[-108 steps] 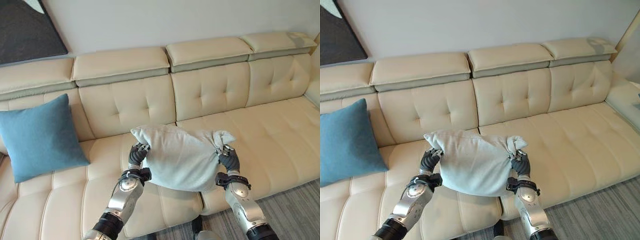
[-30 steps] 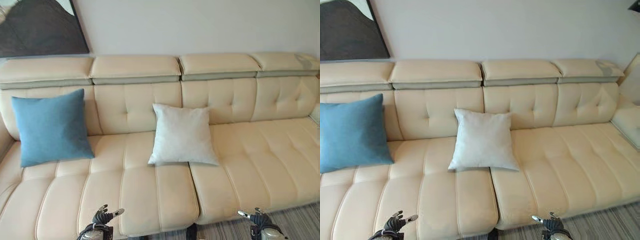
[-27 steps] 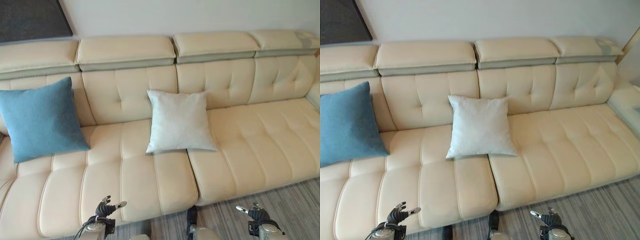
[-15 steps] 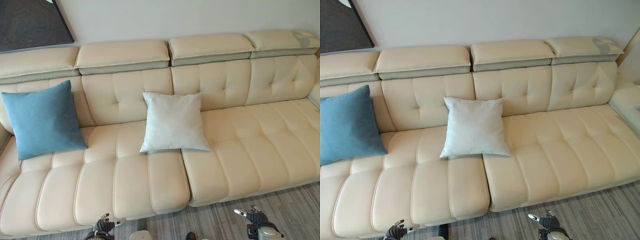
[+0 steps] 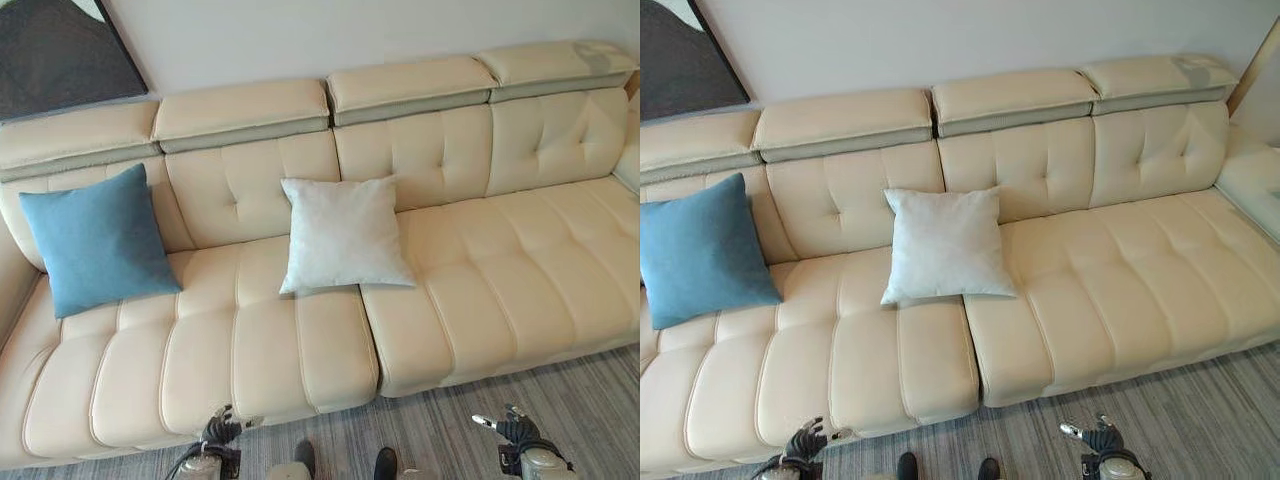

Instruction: Pick up all the scattered cushions and arrange them neatly on the sofa.

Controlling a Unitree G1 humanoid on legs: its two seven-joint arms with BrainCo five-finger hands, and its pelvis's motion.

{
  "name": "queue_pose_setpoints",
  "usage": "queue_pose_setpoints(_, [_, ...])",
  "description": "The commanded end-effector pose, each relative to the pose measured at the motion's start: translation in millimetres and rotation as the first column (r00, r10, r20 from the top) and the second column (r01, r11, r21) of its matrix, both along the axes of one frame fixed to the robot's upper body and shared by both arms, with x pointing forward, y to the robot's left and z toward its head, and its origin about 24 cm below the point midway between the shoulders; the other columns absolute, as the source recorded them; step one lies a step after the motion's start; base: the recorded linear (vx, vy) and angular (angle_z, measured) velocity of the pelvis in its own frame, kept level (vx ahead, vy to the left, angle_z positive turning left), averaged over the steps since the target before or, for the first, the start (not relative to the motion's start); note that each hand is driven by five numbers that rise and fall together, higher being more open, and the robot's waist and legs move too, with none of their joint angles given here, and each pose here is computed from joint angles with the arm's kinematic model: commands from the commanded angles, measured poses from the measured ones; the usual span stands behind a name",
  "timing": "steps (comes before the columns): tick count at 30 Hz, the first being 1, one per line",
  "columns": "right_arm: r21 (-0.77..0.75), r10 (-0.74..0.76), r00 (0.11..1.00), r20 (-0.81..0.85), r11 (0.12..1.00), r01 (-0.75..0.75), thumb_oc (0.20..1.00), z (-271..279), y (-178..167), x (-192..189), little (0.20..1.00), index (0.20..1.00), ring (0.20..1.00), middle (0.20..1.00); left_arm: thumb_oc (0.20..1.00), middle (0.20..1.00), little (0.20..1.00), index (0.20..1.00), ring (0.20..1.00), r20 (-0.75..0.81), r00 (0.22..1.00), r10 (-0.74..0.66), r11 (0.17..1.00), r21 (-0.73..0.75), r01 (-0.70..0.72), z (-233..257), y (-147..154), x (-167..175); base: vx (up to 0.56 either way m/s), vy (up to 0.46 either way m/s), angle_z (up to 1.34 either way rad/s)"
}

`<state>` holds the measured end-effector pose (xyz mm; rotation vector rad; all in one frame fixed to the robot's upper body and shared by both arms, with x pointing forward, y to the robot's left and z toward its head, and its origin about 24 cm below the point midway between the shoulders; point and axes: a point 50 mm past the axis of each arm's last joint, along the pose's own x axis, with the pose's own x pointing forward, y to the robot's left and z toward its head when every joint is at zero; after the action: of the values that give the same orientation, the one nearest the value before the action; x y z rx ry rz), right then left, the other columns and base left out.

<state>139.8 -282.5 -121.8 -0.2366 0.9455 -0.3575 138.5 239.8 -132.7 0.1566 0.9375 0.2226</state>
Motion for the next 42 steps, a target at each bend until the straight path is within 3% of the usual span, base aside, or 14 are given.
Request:
queue_pose_setpoints(1, [0.014, 0.000, 0.996, 0.088, 1.000, -0.002, 1.000, 9.8, 3.7, 23.1, 1.000, 1.000, 1.000, 1.000, 1.000, 1.000, 1.000, 1.000, 1.000, 0.029, 0.999, -0.026, 1.000, 0.009, 0.025, 4.2, 1.5, 6.7, -0.02, 0.108, 0.05])
queue_pose_setpoints(16, [0.049, -0.043, 0.998, 0.041, 0.998, 0.041, 1.000, -0.6, 11.0, 11.7, 1.000, 1.000, 1.000, 1.000, 1.000, 1.000, 1.000, 1.000, 1.000, -0.042, 0.993, -0.107, 0.992, 0.062, 0.109, -0.2, 2.7, 6.9, -0.01, 0.165, -0.15])
queue_pose_setpoints(24, [0.047, -0.056, 0.996, 0.068, 0.997, 0.052, 1.000, 2.5, 11.0, 17.1, 1.000, 1.000, 1.000, 1.000, 1.000, 1.000, 1.000, 1.000, 1.000, 0.004, 0.994, -0.108, 0.992, 0.070, 0.108, 5.9, 3.1, 19.7, -0.05, 0.107, -0.75])
queue_pose_setpoints(31, [0.036, -0.074, 0.995, 0.069, 0.997, 0.072, 1.000, 4.4, 5.7, 16.5, 1.000, 1.000, 1.000, 1.000, 1.000, 1.000, 1.000, 1.000, 1.000, 0.030, 0.993, -0.114, 0.992, 0.064, 0.112, 10.6, 3.5, 25.7, 0.03, -0.103, -1.33])
queue_pose_setpoints(42, [0.024, -0.111, 0.993, 0.046, 0.994, 0.110, 1.000, 3.7, -7.7, 3.0, 1.000, 1.000, 1.000, 1.000, 1.000, 1.000, 1.000, 1.000, 1.000, 0.071, 0.982, -0.175, 0.984, 0.015, 0.175, 11.7, -24.0, 41.1, 0.17, -0.254, -0.27])
